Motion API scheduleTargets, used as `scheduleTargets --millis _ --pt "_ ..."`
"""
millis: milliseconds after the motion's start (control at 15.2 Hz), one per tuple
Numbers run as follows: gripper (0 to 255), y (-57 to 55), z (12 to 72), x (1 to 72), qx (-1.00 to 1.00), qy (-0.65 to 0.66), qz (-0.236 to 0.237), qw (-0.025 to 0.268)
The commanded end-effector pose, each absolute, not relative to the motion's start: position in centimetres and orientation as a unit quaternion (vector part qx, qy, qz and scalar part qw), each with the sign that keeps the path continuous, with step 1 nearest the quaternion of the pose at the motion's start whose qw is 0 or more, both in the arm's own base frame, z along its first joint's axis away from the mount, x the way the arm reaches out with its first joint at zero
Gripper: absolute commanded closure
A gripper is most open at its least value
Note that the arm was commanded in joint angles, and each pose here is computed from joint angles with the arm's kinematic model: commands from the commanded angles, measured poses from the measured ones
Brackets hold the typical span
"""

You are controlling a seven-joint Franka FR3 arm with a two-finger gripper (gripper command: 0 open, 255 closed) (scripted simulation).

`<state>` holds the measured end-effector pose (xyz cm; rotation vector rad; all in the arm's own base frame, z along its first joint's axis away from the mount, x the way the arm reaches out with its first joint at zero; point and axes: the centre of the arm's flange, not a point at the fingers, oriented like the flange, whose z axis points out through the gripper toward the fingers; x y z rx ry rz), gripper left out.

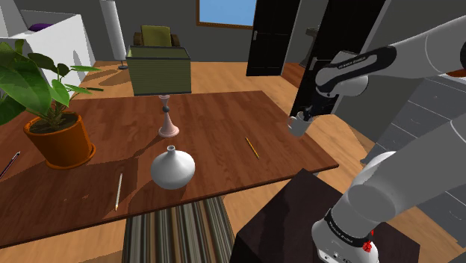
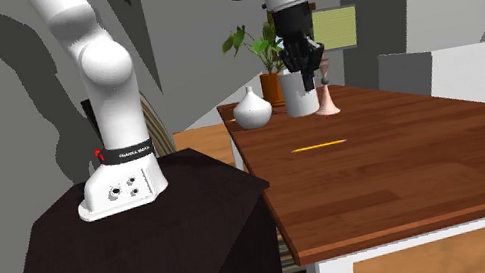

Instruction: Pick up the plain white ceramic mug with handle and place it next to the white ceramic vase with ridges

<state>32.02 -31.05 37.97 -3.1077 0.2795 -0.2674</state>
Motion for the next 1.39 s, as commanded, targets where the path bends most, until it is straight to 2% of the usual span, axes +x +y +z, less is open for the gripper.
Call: scheduleTargets --millis 0,1122,1320 --pt "255 -31.1 39.1 31.8 -0.992 0.089 -0.085 0.005" --pt "255 -31.0 47.8 31.8 -0.992 0.089 -0.085 0.005" --pt "255 -28.1 47.8 34.5 -0.992 0.089 -0.085 0.005"
